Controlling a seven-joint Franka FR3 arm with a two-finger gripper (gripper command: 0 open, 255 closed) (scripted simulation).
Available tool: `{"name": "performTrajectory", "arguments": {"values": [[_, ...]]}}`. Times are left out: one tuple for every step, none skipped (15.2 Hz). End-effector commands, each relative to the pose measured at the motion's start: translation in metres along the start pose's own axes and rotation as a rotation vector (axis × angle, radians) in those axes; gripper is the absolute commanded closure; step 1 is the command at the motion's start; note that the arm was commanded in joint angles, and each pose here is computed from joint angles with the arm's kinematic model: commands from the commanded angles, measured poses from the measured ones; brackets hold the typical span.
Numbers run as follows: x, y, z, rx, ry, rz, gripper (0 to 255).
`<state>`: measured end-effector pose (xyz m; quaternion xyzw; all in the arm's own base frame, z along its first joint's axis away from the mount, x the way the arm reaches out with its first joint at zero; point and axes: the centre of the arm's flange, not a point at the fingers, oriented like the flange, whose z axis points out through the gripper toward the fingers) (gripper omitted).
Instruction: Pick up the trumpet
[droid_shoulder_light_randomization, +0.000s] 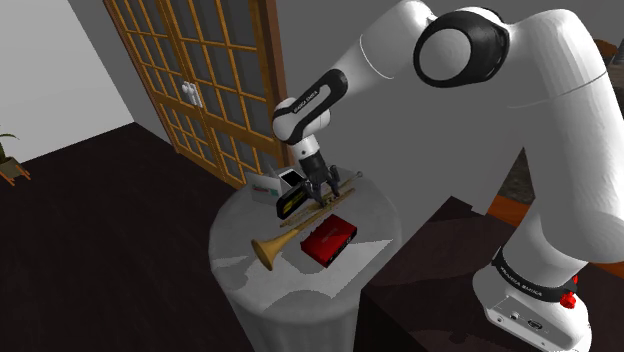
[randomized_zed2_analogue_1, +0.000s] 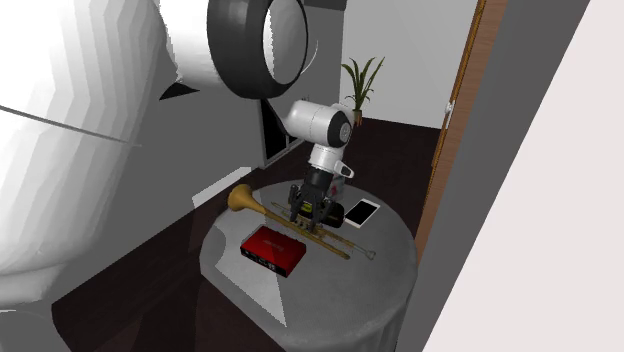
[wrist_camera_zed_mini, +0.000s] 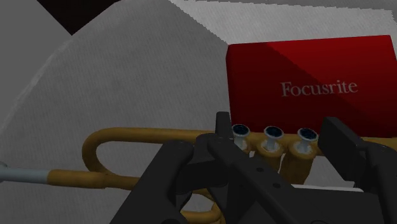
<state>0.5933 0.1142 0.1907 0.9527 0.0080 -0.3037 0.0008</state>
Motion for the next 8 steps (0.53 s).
{"name": "performTrajectory", "arguments": {"values": [[-0.007,0.0,-0.009,0.0,0.0,0.0,255],[-0.01,0.0,-0.013,0.0,0.0,0.0,255],[-0.013,0.0,-0.018,0.0,0.0,0.0,255],[-0.016,0.0,-0.022,0.0,0.0,0.0,255],[-0.019,0.0,-0.026,0.0,0.0,0.0,255],[-0.022,0.0,-0.031,0.0,0.0,0.0,255],[-0.022,0.0,-0.031,0.0,0.0,0.0,255],[-0.022,0.0,-0.031,0.0,0.0,0.0,255]]}}
